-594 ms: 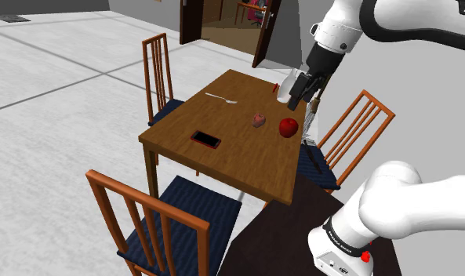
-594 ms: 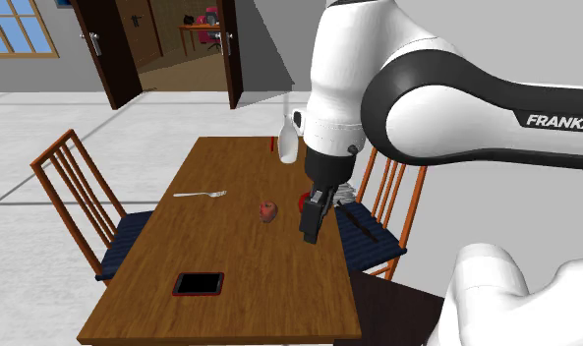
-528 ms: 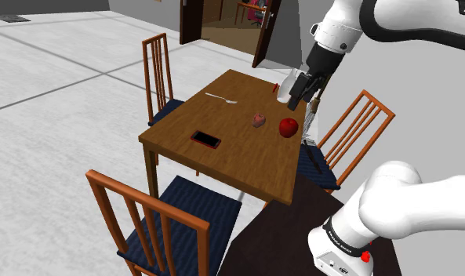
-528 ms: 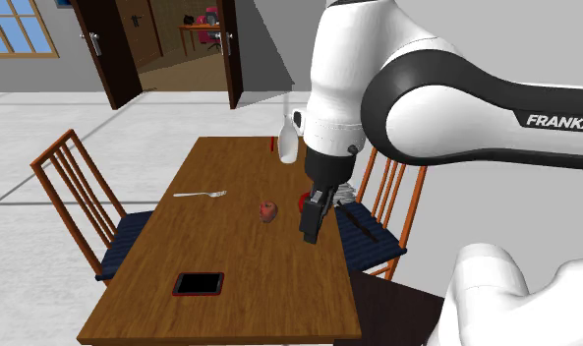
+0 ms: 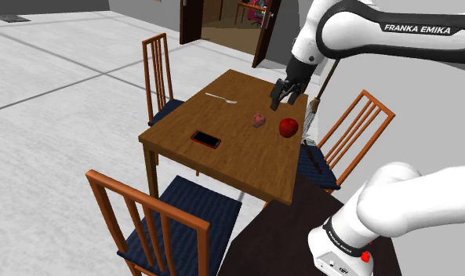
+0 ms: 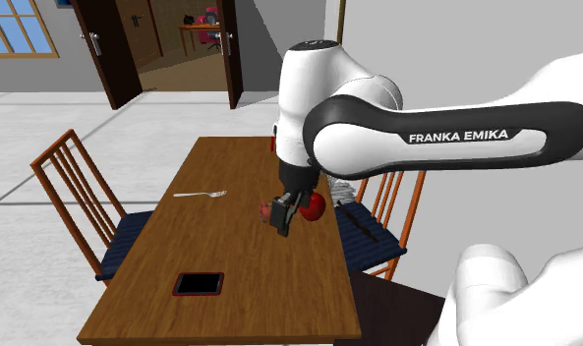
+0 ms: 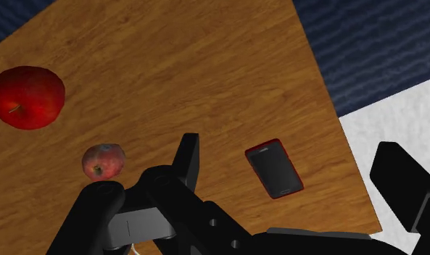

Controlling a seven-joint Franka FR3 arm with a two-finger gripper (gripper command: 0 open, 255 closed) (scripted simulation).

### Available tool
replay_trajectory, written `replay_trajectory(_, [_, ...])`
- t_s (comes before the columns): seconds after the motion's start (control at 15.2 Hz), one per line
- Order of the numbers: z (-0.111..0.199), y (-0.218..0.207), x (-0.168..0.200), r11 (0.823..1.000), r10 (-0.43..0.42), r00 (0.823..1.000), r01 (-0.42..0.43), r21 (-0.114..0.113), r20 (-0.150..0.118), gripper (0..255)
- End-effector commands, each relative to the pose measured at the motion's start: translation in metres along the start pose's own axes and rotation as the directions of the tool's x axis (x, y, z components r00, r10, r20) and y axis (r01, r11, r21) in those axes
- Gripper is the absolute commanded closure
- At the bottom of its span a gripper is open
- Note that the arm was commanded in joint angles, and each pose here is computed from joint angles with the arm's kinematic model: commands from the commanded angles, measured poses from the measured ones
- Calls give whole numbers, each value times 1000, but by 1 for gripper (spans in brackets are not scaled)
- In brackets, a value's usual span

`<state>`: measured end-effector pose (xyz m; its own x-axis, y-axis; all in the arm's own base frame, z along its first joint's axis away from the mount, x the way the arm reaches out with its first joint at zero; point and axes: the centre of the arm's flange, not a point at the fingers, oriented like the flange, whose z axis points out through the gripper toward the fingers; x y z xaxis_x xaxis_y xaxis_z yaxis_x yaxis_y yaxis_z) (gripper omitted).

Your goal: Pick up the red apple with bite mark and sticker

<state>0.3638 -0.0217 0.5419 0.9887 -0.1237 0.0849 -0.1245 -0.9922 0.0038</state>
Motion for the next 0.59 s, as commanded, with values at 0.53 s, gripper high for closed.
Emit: replay_trajectory(0.53, [82, 53, 84, 986, 163, 986, -163, -29, -19, 0])
